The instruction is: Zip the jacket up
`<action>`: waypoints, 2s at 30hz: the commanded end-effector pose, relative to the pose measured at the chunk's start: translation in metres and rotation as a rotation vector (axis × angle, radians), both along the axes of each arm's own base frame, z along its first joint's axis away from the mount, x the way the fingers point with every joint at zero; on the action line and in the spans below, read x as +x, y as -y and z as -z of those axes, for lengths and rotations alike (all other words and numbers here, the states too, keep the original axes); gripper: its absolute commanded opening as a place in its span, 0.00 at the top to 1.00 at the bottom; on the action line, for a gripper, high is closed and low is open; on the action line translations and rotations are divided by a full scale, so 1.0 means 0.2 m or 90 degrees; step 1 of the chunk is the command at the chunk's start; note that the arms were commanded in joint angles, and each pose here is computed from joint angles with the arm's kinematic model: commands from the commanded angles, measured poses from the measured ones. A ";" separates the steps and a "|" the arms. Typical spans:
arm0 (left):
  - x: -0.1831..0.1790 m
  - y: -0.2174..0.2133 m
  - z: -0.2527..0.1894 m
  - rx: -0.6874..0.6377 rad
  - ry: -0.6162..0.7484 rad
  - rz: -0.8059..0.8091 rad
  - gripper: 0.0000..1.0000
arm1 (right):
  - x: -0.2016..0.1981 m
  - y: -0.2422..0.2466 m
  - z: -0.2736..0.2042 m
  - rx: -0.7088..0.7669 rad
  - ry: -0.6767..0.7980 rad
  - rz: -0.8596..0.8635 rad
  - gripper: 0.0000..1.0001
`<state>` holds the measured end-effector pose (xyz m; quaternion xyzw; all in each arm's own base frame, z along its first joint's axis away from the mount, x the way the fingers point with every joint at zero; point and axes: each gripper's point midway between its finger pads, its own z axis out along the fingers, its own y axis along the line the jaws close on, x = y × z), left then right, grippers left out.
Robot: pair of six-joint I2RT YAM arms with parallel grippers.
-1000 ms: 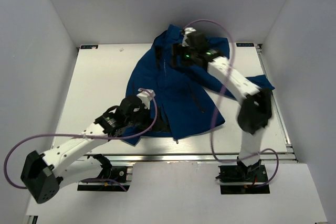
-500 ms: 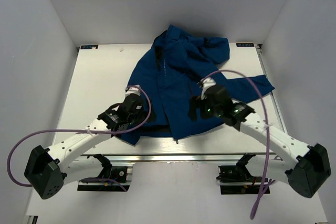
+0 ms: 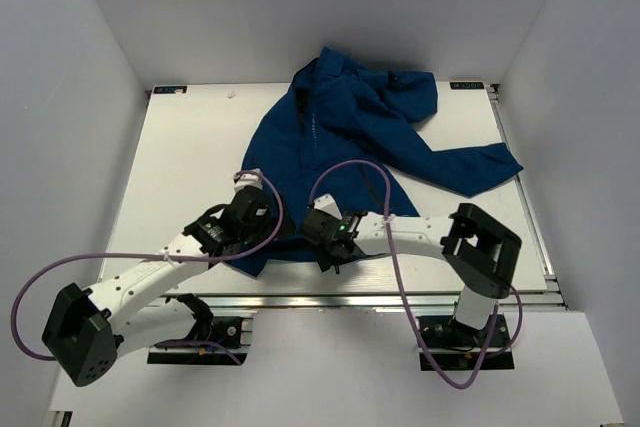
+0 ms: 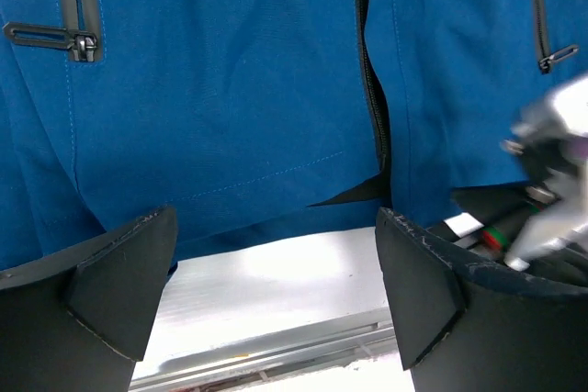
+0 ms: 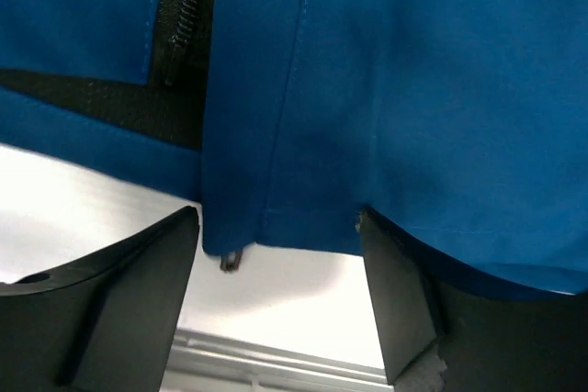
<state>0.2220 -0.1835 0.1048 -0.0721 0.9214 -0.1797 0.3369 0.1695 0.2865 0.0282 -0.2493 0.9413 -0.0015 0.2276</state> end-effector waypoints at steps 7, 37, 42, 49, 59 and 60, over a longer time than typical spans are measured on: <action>-0.02 -0.01 -0.02 -0.032 0.019 -0.003 0.02 | 0.02 -0.05 -0.04 0.024 0.025 0.043 0.41; -0.11 0.60 -0.10 -0.268 0.041 0.384 0.02 | -0.13 -0.07 -0.44 0.480 -0.111 -0.107 1.00; -0.10 0.64 -0.05 -0.269 0.016 0.388 0.10 | -0.13 -0.08 -0.46 0.501 -0.108 -0.116 1.00; -0.13 0.66 0.00 -0.268 -0.005 0.396 0.17 | -0.09 -0.05 -0.48 0.514 -0.096 -0.096 1.00; -0.16 0.60 -0.06 -0.288 0.019 0.373 0.09 | -0.08 -0.02 -0.45 0.512 -0.106 -0.082 1.00; -0.16 0.59 -0.06 -0.285 0.018 0.369 0.09 | -0.07 -0.02 -0.45 0.513 -0.105 -0.080 1.00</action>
